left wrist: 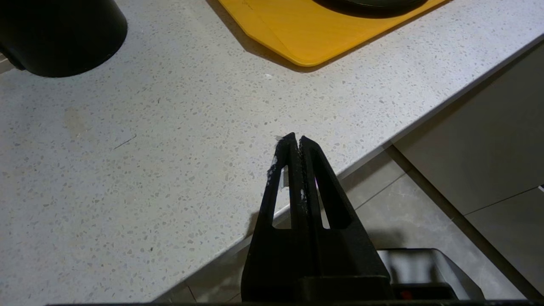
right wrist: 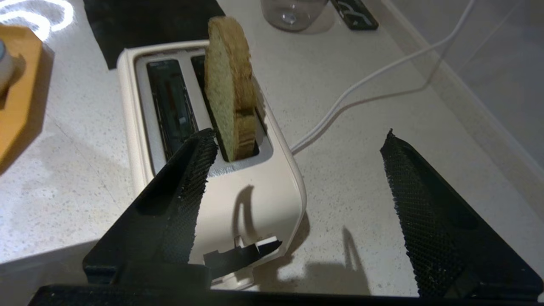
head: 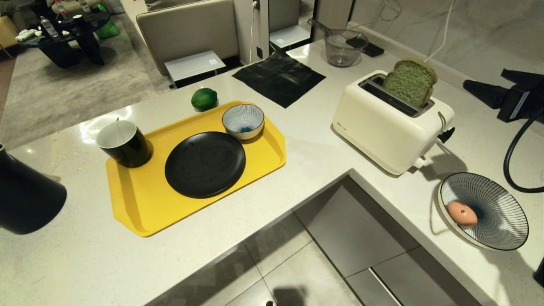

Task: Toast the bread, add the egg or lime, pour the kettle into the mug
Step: Put the baked bread on a plate

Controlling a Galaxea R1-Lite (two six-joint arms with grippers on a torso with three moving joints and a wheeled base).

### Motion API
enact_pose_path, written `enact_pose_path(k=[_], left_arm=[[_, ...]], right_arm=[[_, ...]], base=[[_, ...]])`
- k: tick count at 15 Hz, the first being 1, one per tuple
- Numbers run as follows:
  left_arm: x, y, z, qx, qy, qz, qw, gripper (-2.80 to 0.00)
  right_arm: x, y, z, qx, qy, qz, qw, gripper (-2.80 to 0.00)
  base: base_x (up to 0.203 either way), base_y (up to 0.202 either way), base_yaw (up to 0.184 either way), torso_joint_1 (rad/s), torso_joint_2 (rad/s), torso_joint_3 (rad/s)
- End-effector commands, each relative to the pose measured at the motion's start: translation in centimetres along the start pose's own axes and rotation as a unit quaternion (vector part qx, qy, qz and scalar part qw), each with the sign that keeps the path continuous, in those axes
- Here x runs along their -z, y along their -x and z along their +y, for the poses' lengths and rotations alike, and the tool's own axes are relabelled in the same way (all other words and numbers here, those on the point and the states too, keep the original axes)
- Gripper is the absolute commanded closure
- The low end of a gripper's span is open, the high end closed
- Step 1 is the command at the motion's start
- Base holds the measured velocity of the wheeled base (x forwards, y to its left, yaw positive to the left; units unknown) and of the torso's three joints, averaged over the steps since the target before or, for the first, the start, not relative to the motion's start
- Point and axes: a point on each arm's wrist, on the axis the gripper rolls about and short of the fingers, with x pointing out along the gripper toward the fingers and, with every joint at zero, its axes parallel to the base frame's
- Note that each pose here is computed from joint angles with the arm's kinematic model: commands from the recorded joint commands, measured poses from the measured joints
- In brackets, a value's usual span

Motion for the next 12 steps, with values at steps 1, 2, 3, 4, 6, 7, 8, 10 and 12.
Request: enact_pose_path(k=[1, 2, 3, 4, 6, 7, 8, 10, 12], left_arm=[[0.0, 0.0, 0.0, 0.000, 0.000, 0.000, 1.0000, 0.00], [0.0, 0.0, 0.0, 0.000, 0.000, 0.000, 1.0000, 0.00], [0.0, 0.0, 0.0, 0.000, 0.000, 0.000, 1.0000, 0.00], [0.0, 0.0, 0.0, 0.000, 0.000, 0.000, 1.0000, 0.00], [0.0, 0.0, 0.0, 0.000, 0.000, 0.000, 1.0000, 0.00], [0.0, 0.0, 0.0, 0.000, 0.000, 0.000, 1.0000, 0.00], [0.0, 0.0, 0.0, 0.000, 0.000, 0.000, 1.0000, 0.00], [0.0, 0.0, 0.0, 0.000, 0.000, 0.000, 1.0000, 0.00], [0.0, 0.0, 0.0, 0.000, 0.000, 0.000, 1.0000, 0.00]], right_arm=[[1.8, -1.2, -0.1, -0.005, -0.005, 0.024, 1.000, -2.80], [2.3, -1.5, -0.1, -0.007, -0.009, 0.032, 0.999, -2.80], [2.9, -2.0, 0.4, -0.017, -0.014, 0.040, 0.999, -2.80], [3.4, -2.5, 0.7, -0.024, -0.017, 0.045, 0.999, -2.80], [3.5, -3.4, 1.6, -0.042, -0.023, 0.036, 0.998, -2.80], [3.3, -3.8, 2.1, -0.051, -0.028, 0.029, 0.998, -2.80], [3.1, -4.3, 2.5, -0.059, -0.030, 0.023, 0.998, -2.80], [2.5, -5.3, 3.0, -0.068, -0.029, 0.010, 0.997, -2.80], [2.3, -6.3, 3.1, -0.071, -0.028, 0.003, 0.997, -2.80]], base=[[0.000, 0.000, 0.000, 0.000, 0.00, 0.000], [0.000, 0.000, 0.000, 0.000, 0.00, 0.000], [0.000, 0.000, 0.000, 0.000, 0.00, 0.000], [0.000, 0.000, 0.000, 0.000, 0.00, 0.000], [0.000, 0.000, 0.000, 0.000, 0.00, 0.000], [0.000, 0.000, 0.000, 0.000, 0.00, 0.000], [0.000, 0.000, 0.000, 0.000, 0.00, 0.000], [0.000, 0.000, 0.000, 0.000, 0.00, 0.000], [0.000, 0.000, 0.000, 0.000, 0.00, 0.000]])
